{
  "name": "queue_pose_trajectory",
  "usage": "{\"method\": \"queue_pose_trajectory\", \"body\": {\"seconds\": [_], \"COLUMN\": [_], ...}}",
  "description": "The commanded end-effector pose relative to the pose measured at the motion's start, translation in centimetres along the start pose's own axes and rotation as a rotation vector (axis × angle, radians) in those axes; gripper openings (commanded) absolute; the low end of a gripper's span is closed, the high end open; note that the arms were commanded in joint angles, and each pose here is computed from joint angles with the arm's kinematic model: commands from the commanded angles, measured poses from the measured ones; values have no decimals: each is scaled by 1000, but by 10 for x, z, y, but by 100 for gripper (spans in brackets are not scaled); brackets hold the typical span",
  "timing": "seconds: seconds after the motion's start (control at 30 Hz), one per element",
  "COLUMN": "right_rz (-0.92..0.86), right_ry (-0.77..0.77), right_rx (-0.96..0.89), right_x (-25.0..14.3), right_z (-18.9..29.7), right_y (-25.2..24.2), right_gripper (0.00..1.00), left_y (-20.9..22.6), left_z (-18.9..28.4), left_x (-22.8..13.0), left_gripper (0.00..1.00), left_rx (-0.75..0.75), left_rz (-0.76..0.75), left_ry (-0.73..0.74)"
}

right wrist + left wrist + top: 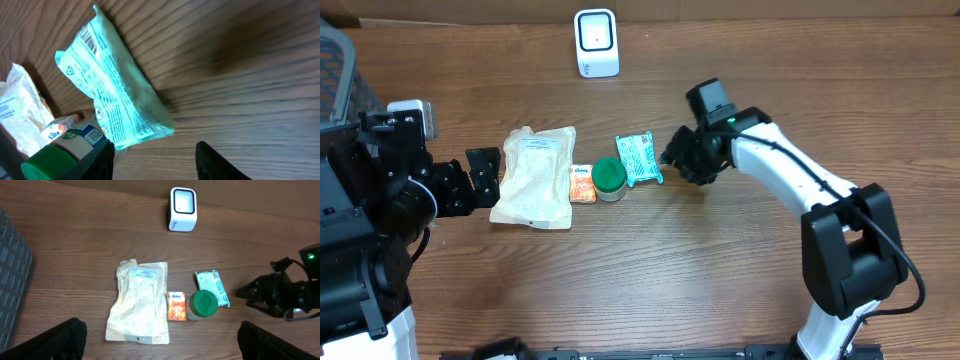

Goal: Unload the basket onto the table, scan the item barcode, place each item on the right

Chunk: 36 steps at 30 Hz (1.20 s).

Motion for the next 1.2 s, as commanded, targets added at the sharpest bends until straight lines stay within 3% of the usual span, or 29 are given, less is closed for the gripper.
{"method": "queue_pose_trajectory", "body": {"seconds": [0.0,0.2,0.4,0.57,0.77,0.93,1.03,1.07,1.13,1.17], "right_rz": [-26,15,70,95,313,624,691,683,671,665], "right_ry": [-32,-64,-66,-53,-62,-90,-101,-100,-82,-68], "right_rx": [-63,-72,-103,-110,-89,-108,-121,-119,-85,-61], "right_x": [-9,-11,-7,-7,7,39,56,59,60,58], "right_z": [-15,-31,-50,-59,-45,-15,3,6,13,14], "right_y": [-2,6,-1,-4,1,1,-4,-4,-2,0], "right_gripper": [50,50,40,26,4,4,4,8,32,37], "left_y": [-1,-1,-1,-1,-1,-1,-1,-1,-1,-1], "left_z": [5,5,5,5,5,5,5,5,5,5], "left_x": [4,4,4,4,4,4,4,4,4,4], "left_gripper": [100,100,100,100,99,100,100,100,100,100], "left_rx": [3,3,3,4,3,3,3,3,3,4], "left_rz": [-24,-24,-24,-24,-24,-24,-24,-24,-24,-24], "left_ry": [-21,-21,-21,-21,-21,-21,-21,-21,-21,-21]}}
Point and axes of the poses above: each gripper's point midway between its finger pads, its own z axis back along the fingers, its own y axis along the line the jaws close on, x = y × z, the point moved 7 cm from there along z, back along the fingers, and after that the axes turned 9 degrees about z, right-handed, at the moved point
